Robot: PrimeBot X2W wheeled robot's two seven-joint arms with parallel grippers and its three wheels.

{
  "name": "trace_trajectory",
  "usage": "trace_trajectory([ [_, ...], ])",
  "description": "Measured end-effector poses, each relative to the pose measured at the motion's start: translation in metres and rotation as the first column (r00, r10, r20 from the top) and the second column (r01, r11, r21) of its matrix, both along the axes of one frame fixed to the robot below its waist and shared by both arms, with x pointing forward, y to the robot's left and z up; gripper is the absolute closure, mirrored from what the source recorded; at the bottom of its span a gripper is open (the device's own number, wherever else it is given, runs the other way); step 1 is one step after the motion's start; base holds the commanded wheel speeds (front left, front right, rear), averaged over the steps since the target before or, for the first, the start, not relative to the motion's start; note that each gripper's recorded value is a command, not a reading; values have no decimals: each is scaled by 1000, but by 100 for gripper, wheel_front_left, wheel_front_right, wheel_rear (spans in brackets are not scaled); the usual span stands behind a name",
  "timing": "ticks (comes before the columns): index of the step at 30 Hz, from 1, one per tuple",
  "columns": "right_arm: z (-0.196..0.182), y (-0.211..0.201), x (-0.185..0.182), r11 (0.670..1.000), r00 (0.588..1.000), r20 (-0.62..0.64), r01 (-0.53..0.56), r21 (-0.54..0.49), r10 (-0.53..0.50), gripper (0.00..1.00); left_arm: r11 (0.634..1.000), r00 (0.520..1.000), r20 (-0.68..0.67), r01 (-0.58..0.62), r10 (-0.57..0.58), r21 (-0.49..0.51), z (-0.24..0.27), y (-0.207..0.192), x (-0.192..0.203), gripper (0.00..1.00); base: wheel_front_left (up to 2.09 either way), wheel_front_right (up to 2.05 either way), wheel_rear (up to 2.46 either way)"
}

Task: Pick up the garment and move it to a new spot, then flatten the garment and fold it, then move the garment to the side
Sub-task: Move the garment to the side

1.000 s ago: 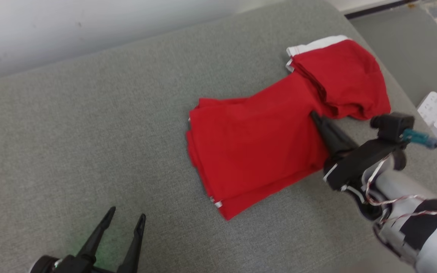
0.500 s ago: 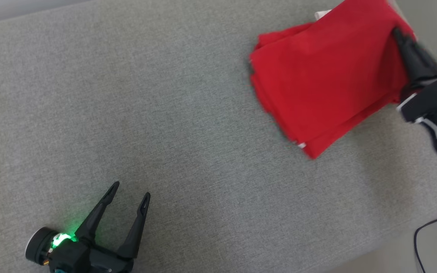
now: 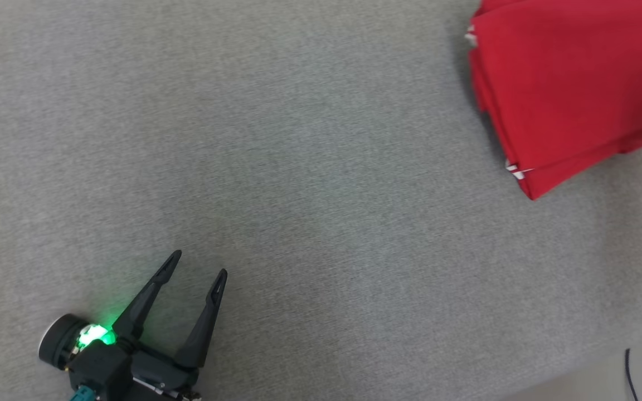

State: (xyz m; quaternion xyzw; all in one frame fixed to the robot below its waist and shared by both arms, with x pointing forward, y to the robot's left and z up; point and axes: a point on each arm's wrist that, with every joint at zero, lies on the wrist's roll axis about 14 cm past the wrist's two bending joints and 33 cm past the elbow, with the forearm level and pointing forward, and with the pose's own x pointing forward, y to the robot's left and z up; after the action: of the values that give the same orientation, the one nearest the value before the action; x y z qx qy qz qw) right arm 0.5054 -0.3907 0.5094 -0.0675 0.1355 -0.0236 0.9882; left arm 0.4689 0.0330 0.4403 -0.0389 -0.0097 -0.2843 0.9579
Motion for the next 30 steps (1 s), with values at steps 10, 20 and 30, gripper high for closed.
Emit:
trace_trajectory([
  [10, 0, -46, 16, 976, 983, 21, 181, -122, -180, 0, 997, 998, 18, -65, 65, 42, 6, 29, 1, 0, 0, 0, 0],
  [20, 35, 9, 33, 983, 963, 260, 109, -150, -67, 0, 992, 993, 22, -118, 117, 48, 13, 40, -5, 0, 0, 0, 0],
  [30, 13, 134, -9, 995, 941, 325, -94, -20, 95, 0, 975, 975, 9, -220, 221, -42, 38, 49, -20, 0, 0, 0, 0],
])
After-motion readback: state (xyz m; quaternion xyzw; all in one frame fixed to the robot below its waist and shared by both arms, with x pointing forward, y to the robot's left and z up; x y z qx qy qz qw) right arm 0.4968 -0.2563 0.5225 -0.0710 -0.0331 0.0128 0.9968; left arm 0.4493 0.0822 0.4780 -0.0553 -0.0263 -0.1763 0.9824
